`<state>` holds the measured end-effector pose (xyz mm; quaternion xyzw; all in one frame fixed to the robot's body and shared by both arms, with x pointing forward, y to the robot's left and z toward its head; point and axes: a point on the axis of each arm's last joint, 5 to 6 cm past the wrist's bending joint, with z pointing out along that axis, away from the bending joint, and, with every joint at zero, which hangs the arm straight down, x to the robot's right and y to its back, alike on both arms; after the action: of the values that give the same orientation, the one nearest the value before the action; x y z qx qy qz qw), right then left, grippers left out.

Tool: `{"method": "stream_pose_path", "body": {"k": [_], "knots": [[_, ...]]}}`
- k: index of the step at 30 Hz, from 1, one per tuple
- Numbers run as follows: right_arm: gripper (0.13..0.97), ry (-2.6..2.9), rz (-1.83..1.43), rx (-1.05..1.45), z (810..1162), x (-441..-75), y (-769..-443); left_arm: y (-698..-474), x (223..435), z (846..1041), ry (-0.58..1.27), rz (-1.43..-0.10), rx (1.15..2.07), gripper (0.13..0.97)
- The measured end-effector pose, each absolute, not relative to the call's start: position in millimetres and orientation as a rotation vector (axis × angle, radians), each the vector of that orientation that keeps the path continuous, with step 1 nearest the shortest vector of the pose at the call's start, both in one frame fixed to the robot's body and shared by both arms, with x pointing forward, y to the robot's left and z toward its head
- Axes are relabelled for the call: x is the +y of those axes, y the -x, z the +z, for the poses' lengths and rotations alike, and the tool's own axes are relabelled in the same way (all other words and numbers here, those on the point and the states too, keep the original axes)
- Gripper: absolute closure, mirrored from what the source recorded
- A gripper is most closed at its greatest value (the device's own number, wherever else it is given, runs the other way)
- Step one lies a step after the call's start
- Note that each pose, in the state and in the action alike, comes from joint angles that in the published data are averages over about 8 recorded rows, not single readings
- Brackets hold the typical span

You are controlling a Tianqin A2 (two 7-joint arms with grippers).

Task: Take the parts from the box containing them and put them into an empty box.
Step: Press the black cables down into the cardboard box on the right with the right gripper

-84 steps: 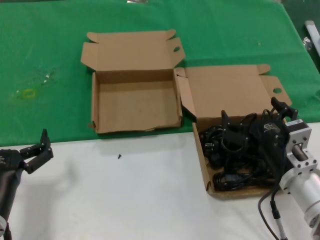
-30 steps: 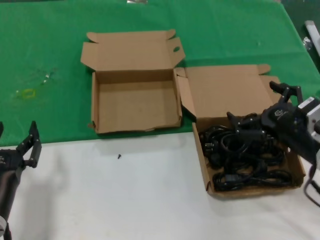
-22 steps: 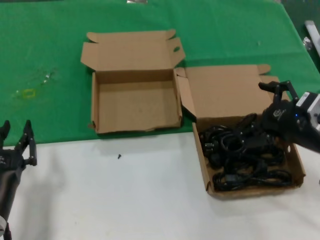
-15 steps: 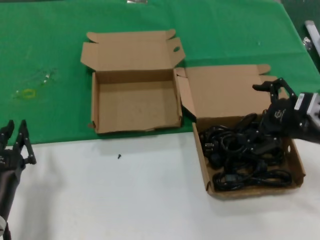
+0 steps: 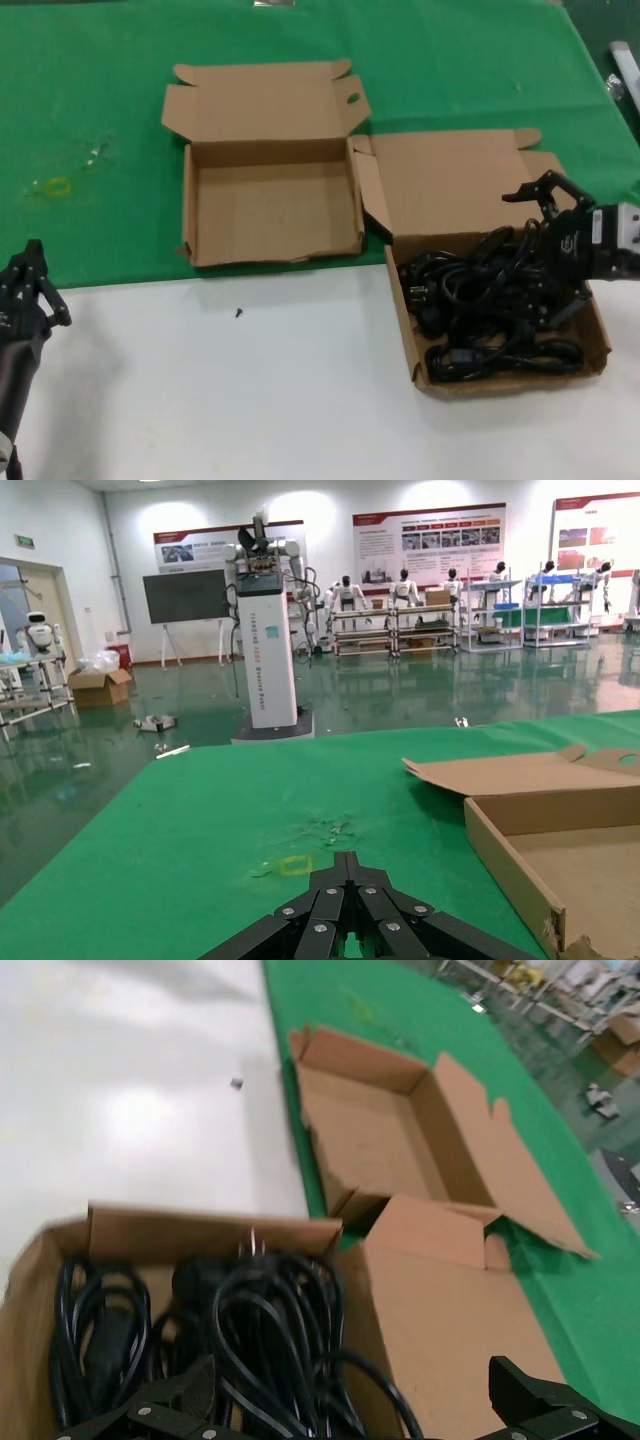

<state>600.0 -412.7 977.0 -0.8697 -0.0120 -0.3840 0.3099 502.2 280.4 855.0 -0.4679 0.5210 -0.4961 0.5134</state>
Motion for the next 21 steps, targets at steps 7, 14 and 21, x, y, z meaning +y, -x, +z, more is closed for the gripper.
{"method": "stream_pose_path", "body": {"k": [7,14,21], "knots": [[0.13,2.37,-1.053,-0.165,973,-422,-615,-502,280,855.0,1.125,-1.193,1.253,0.951],[0.15,2.399,-1.078,-0.244,970,-426,-622,-502,280,855.0,1.125,-1.193,1.253,0.955],[0.198,2.408,-1.087,-0.265,969,-428,-623,-502,280,855.0,1.125,-1.193,1.253,0.955]]}}
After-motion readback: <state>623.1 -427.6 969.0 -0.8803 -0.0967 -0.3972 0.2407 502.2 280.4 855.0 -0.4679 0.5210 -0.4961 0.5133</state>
